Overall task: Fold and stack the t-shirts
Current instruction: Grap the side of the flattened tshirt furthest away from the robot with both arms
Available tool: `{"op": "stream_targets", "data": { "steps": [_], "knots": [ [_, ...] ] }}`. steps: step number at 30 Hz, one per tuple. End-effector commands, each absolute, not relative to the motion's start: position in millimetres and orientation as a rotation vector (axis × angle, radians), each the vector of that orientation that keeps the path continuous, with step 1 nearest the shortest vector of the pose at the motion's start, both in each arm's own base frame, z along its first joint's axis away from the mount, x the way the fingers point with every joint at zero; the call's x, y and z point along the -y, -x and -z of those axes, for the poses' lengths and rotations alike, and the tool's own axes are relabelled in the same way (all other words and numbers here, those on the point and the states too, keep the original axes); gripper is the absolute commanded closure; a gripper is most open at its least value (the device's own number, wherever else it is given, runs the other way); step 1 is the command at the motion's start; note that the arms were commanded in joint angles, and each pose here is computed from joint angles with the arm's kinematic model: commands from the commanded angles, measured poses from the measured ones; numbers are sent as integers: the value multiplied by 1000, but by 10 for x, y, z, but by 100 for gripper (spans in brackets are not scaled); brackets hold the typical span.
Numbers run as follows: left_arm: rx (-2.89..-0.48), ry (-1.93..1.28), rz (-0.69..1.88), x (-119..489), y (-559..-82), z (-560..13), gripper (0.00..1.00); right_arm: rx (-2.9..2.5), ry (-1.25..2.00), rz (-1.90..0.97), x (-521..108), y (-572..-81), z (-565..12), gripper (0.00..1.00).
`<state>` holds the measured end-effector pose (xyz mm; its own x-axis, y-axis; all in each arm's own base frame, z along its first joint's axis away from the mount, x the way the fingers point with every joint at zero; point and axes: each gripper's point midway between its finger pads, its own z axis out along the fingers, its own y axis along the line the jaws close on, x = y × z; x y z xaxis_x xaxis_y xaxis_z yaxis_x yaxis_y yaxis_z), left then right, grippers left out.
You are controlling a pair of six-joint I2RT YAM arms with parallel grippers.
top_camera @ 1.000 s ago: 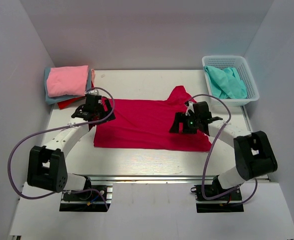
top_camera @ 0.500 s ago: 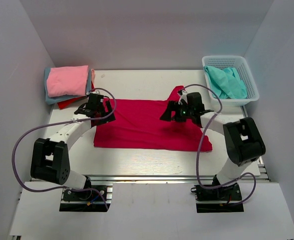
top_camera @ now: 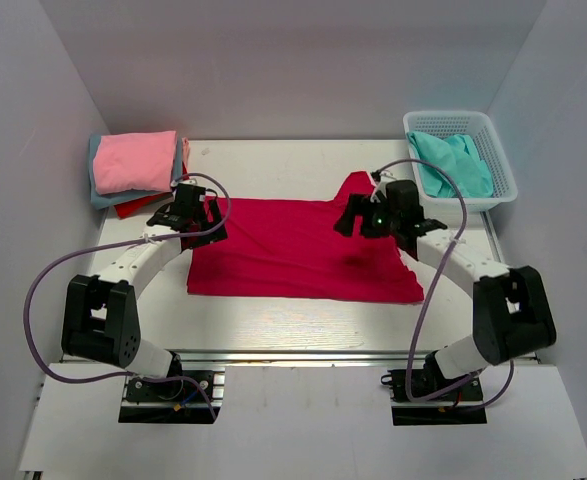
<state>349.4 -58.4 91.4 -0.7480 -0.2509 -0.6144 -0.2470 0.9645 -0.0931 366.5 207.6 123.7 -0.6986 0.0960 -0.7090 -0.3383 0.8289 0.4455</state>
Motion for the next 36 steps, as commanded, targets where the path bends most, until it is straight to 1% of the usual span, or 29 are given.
{"op": "stream_targets", "data": {
  "steps": [1,4,13,17,22,25,30,31,32,34,36],
  "knots": [
    [-2417,314,14,614,-3569,-1046,0,-2451,166,-620,-1773,-3145,-748,10],
    [-2414,299,26,629,-3566,-1076,0,-2483,182,-633,-1755,-2969,-664,10],
    [-2424,288,18,619,-3536,-1018,0,-2487,123,-652,-1778,-3008,-487,10],
    [-2424,288,18,619,-3536,-1018,0,-2436,67,-676,-1818,-3144,-491,10],
    [-2429,291,4,598,-3519,-1008,0,-2400,59,-750,-1942,-3188,-504,10],
    [-2428,291,4,598,-3517,-987,0,-2341,98,-850,-2083,-3228,-608,10],
    [-2424,296,-10,577,-3520,-990,0,-2264,103,-969,-2306,-3418,-690,10],
    [-2433,296,-14,572,-3501,-979,0,-2208,117,-980,-2352,-3530,-781,10],
    [-2433,296,-14,572,-3501,-979,0,-2225,111,-986,-2382,-3541,-689,10],
    [-2433,296,-14,572,-3501,-979,0,-2179,108,-1004,-2448,-3679,-783,10],
    [-2433,296,-14,572,-3501,-979,0,-2207,119,-993,-2469,-3721,-678,10]
  ]
}}
